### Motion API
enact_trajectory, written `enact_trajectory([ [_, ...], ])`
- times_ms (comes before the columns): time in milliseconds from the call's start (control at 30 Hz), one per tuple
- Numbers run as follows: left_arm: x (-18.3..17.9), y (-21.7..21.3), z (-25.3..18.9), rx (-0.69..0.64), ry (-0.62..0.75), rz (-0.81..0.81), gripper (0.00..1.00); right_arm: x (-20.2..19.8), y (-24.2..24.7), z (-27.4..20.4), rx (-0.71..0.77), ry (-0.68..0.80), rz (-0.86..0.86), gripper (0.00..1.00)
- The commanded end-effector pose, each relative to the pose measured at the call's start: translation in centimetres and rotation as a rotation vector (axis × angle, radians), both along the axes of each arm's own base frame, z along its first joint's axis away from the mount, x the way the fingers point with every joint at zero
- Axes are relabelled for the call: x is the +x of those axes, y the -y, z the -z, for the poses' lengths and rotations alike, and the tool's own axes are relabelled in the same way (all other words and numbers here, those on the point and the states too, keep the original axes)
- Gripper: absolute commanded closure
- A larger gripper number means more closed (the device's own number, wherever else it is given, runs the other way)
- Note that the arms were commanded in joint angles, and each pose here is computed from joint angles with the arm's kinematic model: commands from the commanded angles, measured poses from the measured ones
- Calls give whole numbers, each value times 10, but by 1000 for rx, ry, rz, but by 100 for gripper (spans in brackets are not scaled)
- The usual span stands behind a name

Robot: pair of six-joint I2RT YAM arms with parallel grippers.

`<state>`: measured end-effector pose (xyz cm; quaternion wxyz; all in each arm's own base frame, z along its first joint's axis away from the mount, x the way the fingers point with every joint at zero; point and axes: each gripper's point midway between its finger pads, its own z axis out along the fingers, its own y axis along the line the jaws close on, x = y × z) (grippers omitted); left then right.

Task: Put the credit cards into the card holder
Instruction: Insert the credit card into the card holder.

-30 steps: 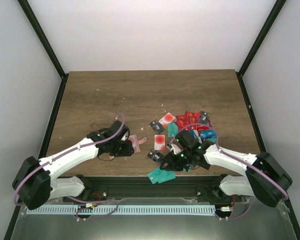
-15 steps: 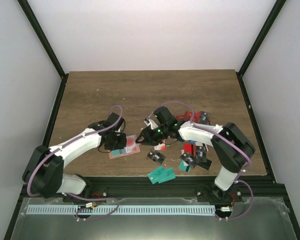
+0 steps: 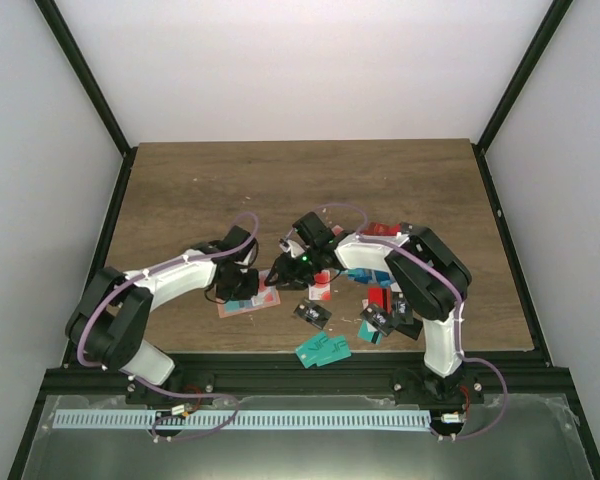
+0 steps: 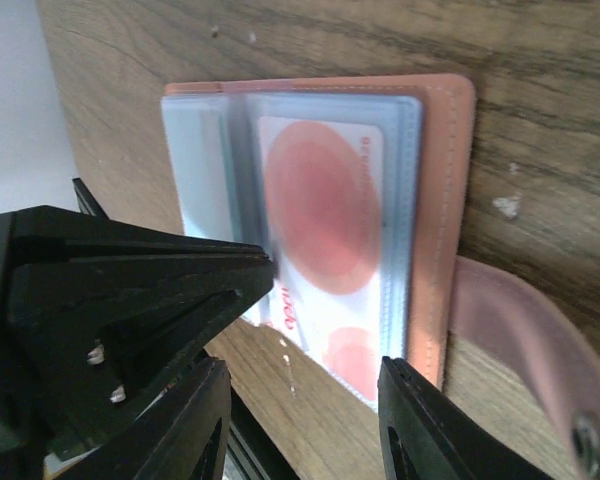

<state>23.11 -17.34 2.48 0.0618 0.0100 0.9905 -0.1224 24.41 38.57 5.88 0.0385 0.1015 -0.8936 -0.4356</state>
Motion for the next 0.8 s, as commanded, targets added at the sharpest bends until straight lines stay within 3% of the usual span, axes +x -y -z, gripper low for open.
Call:
enact_trajectory([
  [0, 7, 4, 2, -15, 22, 25, 96, 2, -6, 6, -19, 6, -12, 57],
  [767, -10, -1, 28, -9, -35, 42, 96, 11, -23, -8, 47, 19, -42, 58],
])
